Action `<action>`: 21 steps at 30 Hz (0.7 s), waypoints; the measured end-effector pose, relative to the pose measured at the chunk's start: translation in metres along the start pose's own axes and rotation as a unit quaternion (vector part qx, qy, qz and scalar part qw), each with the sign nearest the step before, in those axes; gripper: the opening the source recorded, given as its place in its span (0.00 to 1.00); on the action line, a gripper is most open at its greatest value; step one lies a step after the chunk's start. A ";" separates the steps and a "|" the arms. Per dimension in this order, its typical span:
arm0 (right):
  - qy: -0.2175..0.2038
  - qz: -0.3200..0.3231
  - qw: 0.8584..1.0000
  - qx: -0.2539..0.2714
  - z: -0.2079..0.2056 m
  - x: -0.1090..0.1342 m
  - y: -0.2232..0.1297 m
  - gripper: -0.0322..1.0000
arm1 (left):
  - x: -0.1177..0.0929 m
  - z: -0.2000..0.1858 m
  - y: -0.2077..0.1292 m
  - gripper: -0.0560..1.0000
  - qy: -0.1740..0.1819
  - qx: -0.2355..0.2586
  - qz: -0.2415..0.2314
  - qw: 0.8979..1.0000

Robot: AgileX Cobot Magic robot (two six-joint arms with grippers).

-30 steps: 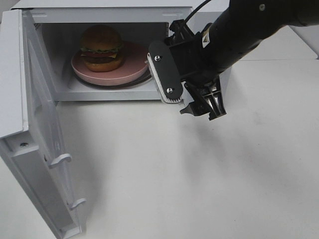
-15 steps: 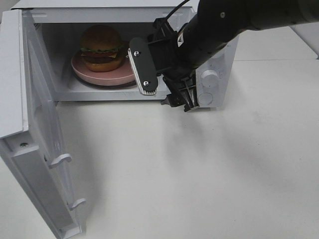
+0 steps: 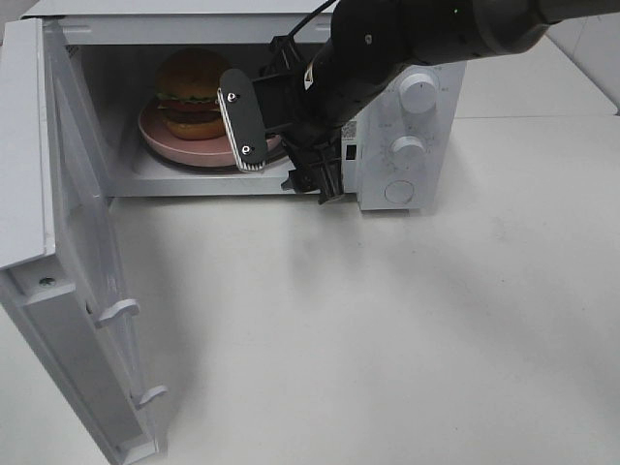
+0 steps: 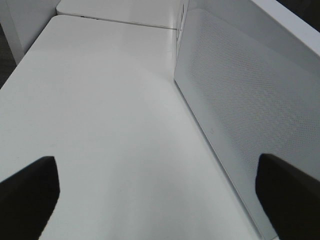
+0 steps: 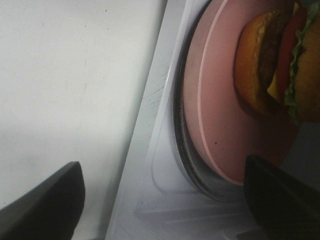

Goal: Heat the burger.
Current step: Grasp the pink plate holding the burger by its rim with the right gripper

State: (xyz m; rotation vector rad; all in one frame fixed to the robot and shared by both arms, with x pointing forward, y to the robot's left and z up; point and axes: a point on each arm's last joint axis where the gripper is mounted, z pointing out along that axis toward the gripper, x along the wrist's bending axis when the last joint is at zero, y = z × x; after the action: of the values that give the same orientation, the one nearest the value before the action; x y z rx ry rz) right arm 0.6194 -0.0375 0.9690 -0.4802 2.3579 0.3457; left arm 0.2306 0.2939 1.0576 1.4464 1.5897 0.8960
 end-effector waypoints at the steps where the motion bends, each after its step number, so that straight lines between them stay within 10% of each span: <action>1: 0.000 0.000 1.000 0.000 0.002 -0.001 0.000 0.86 | 0.000 0.000 0.000 0.99 0.000 0.000 0.000 1.000; 21: 0.001 0.030 1.000 -0.002 0.057 -0.010 0.013 0.82 | 0.000 0.000 0.000 0.99 0.000 0.000 0.000 1.000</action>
State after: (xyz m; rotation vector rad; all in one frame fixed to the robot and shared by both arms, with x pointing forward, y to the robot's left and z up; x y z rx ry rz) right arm 0.6534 -0.0020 0.9361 -0.4136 2.3773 0.3778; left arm 0.2306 0.2939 1.0576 1.4464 1.5897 0.8960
